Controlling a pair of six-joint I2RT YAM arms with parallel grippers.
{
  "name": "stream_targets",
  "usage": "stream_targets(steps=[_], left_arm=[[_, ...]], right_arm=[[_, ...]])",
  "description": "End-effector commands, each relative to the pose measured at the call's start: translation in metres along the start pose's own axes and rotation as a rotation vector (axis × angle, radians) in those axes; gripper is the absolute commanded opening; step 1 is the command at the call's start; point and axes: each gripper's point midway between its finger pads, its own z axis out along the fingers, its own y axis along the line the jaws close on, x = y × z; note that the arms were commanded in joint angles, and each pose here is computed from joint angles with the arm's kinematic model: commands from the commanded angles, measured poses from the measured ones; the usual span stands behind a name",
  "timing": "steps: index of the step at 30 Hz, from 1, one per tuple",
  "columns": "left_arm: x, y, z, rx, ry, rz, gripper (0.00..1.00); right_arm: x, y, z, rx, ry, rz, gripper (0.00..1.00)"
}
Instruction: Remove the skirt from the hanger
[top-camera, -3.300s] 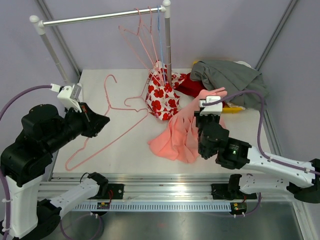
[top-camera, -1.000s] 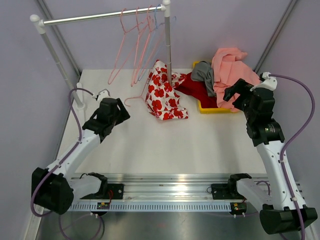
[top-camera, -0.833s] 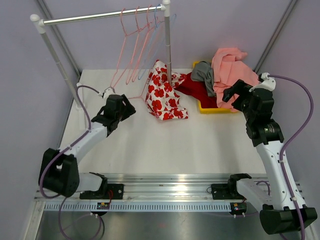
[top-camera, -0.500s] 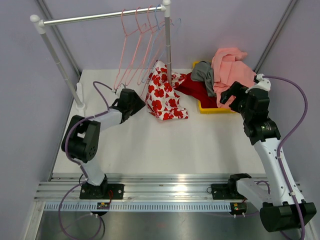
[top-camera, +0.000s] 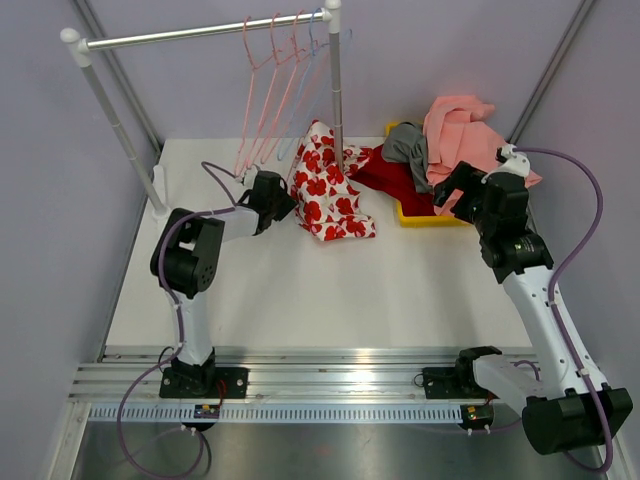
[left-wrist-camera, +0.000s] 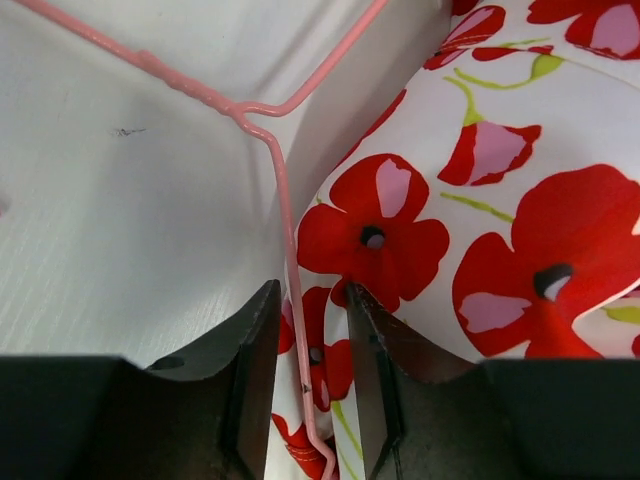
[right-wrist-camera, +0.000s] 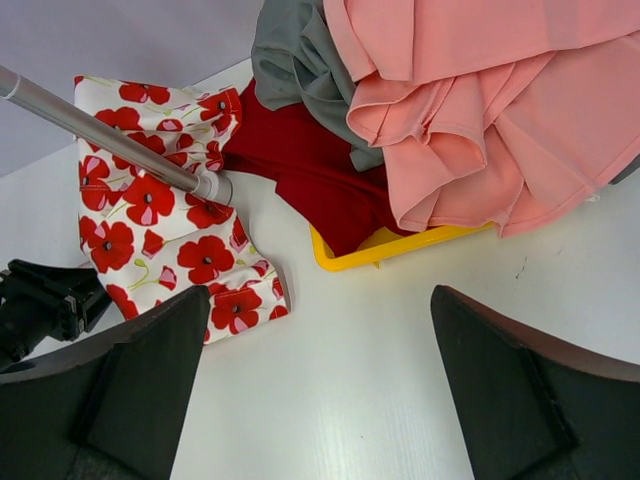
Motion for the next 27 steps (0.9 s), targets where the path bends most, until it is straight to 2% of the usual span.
stream_targets(steps=[1, 4, 13, 16, 17, 19, 22, 23, 26, 27], left_arm=[[-0.012, -0.006, 0.005, 0.007, -0.050, -0.069, 0.31], [-0.003, 0.003, 0.009, -0.018, -0.029, -0.078, 0.27], [0.016, 0.019, 0.022, -0.073, 0.028, -0.090, 0.25], [0.014, 0.018, 0.026, -0.074, 0.027, -0.073, 0.13], [0.012, 0.013, 0.030, -0.077, 0.031, -0.063, 0.01], [0.011, 0.010, 0.032, -0.074, 0.039, -0.028, 0.00], [0.001, 0.003, 0.018, -0.073, 0.017, 0.020, 0.00], [-0.010, -0.007, 0.001, -0.066, -0.005, 0.037, 0.00], [-0.016, 0.000, -0.038, -0.114, -0.048, 0.136, 0.00], [-0.026, -0.005, -0.066, -0.094, -0.085, 0.176, 0.00]], right_arm=[[-0.010, 0.005, 0.004, -0.009, -0.044, -0.009, 1.00], [-0.009, 0.004, 0.004, -0.006, -0.044, -0.010, 1.00], [-0.011, 0.004, 0.002, -0.006, -0.054, -0.009, 0.99], [-0.011, 0.005, 0.002, -0.008, -0.055, -0.009, 1.00], [-0.010, 0.004, 0.003, -0.006, -0.052, -0.009, 0.99], [-0.010, 0.004, 0.003, -0.004, -0.052, -0.008, 0.99], [-0.011, 0.004, 0.002, -0.005, -0.053, -0.011, 1.00], [-0.014, 0.006, 0.000, -0.012, -0.061, -0.013, 0.99], [-0.019, 0.017, -0.007, -0.048, -0.069, -0.037, 0.99], [-0.020, 0.021, -0.010, -0.061, -0.073, -0.044, 0.99]])
